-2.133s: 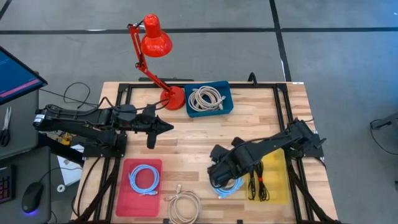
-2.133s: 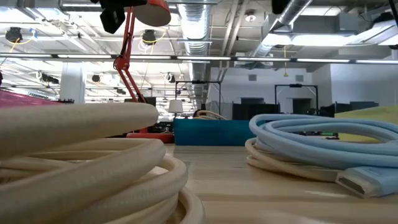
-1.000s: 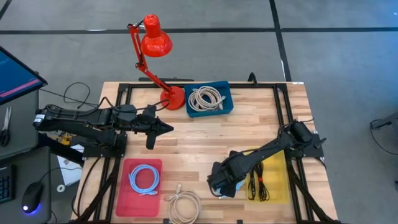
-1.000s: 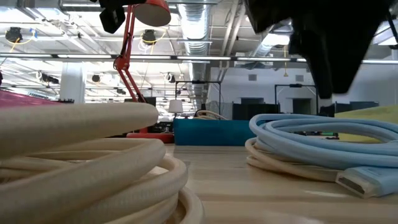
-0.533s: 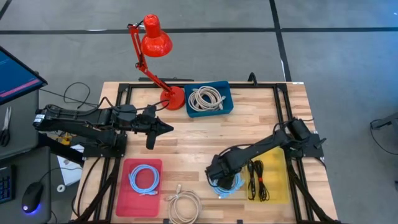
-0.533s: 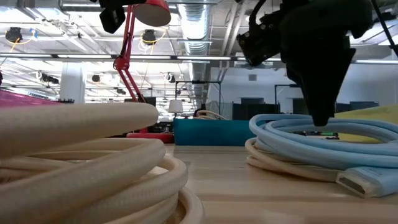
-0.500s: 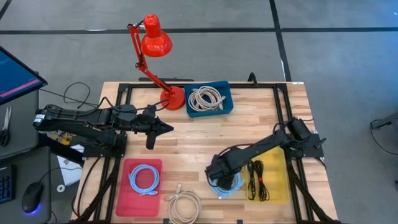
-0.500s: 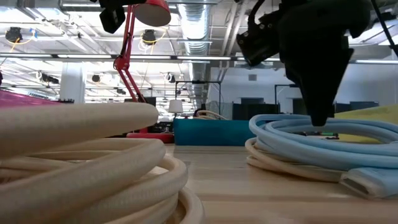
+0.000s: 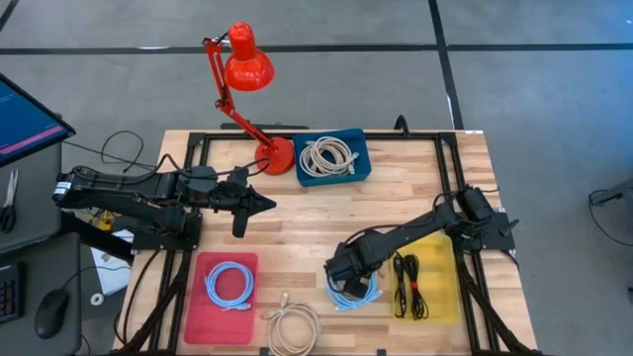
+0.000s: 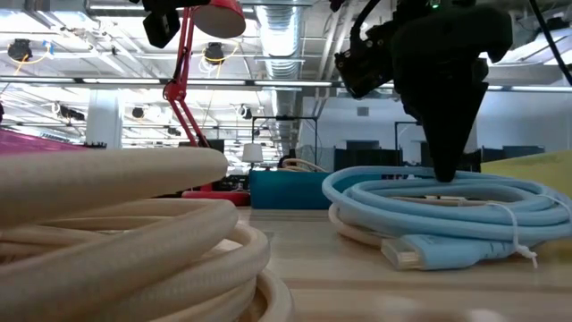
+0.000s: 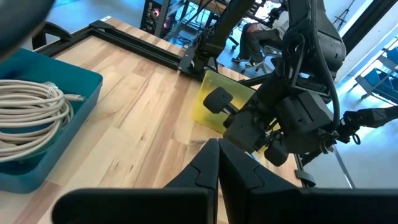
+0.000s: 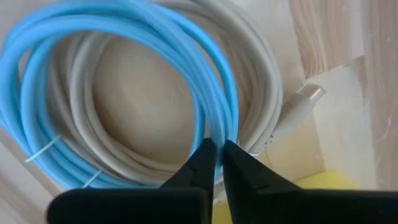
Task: Sort HDMI cables
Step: Put the blue HDMI cable into the red bin
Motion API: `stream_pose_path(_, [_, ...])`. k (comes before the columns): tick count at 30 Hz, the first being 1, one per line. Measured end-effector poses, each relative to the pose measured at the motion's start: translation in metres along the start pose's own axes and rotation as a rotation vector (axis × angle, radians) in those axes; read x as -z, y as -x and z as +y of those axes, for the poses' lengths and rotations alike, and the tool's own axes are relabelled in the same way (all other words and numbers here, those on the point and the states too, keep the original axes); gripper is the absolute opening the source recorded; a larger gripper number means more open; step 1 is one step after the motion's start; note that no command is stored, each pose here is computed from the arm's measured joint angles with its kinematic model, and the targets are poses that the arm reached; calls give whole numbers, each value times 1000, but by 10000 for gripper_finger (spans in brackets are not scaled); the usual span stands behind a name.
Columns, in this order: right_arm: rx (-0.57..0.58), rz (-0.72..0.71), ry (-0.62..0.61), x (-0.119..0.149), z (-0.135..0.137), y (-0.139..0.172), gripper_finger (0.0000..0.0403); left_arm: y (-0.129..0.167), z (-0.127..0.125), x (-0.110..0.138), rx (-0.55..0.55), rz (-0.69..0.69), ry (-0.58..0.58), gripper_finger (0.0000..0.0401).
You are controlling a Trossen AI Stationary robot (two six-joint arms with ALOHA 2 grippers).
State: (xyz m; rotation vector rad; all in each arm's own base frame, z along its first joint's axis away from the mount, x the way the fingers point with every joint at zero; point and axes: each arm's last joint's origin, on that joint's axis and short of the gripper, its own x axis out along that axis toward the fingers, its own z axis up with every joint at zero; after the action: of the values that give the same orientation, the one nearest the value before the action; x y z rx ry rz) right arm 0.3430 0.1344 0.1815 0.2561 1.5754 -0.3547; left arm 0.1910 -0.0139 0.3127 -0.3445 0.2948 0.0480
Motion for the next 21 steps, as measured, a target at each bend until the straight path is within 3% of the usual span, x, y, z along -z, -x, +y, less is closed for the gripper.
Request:
stream_pose_path(8, [-16, 19, 10, 2, 2, 6, 3, 0, 0, 0, 0, 0, 0, 8])
stream_pose_path(14, [-40, -26, 30, 6, 5, 41, 1, 0, 0, 0, 0, 0, 0, 8])
stream_pose_path(21, [-106, -202, -26, 13, -10, 94, 1, 0, 0, 0, 0, 0, 0, 8])
